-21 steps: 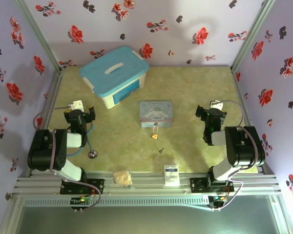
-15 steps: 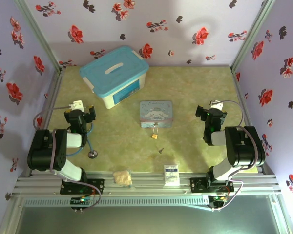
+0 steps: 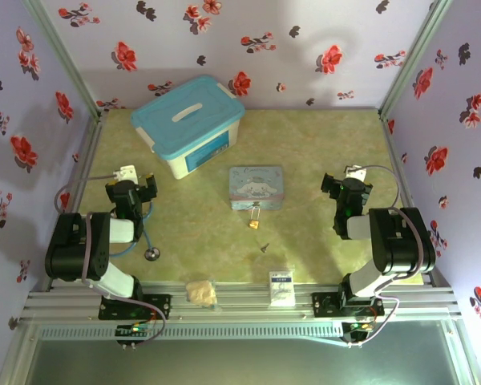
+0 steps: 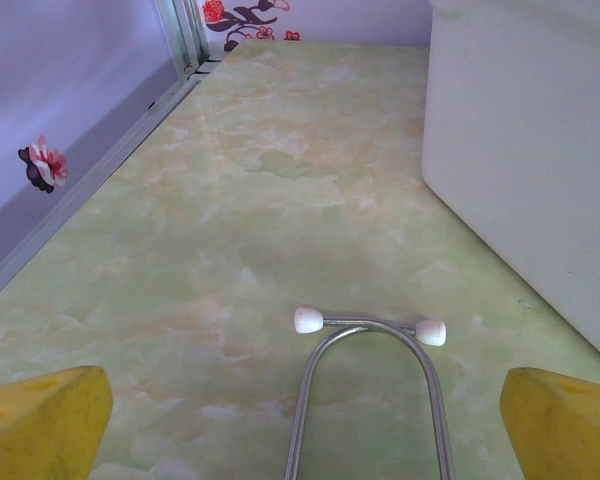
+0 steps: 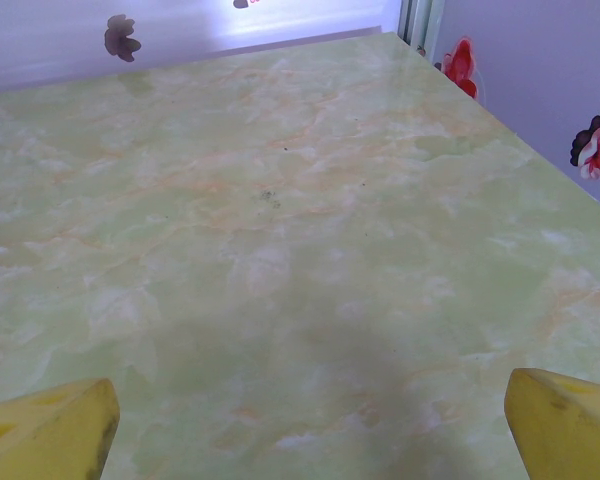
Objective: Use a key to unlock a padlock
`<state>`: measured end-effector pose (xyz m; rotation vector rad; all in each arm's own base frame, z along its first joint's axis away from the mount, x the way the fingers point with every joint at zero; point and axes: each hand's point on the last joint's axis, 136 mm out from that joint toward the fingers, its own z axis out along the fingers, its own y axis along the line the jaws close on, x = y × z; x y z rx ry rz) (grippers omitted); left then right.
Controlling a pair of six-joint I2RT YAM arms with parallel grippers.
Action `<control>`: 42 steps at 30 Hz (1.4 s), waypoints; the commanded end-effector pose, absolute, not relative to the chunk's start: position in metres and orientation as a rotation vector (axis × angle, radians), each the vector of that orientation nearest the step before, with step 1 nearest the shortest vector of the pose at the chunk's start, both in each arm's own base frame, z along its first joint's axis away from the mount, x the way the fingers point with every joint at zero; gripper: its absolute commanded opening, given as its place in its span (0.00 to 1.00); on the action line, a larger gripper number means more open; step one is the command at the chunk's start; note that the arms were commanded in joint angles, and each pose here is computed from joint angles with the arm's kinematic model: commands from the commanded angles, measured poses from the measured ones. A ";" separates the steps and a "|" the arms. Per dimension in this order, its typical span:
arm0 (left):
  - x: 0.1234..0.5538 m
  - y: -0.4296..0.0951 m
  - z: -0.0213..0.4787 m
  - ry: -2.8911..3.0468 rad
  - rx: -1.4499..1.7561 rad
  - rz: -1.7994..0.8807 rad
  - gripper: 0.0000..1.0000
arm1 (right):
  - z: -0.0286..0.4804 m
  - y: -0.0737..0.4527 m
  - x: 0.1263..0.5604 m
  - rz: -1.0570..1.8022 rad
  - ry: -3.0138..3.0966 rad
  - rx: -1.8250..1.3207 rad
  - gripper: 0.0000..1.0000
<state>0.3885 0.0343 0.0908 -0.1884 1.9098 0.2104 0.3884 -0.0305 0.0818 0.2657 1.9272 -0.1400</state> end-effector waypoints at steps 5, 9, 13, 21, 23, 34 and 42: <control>0.393 0.035 0.098 1.886 -0.179 0.213 1.00 | 0.088 -0.032 0.392 -0.135 1.914 0.266 0.99; 0.393 0.036 0.098 1.886 -0.180 0.214 1.00 | 0.088 -0.032 0.392 -0.132 1.911 0.265 0.99; 0.393 0.035 0.098 1.884 -0.178 0.212 1.00 | 0.089 -0.032 0.392 -0.132 1.909 0.265 0.99; 0.380 0.041 0.114 1.819 -0.220 0.200 1.00 | 0.095 -0.031 0.389 -0.123 1.884 0.261 0.99; 0.373 0.045 0.126 1.799 -0.239 0.211 1.00 | 0.101 -0.029 0.389 -0.117 1.894 0.247 0.99; 0.338 0.037 0.222 1.720 -0.496 -0.077 1.00 | 0.146 -0.040 0.362 0.013 2.011 0.622 0.99; 0.300 -0.020 0.213 1.854 -0.475 -0.486 1.00 | 0.154 0.064 0.337 0.572 2.260 0.436 0.99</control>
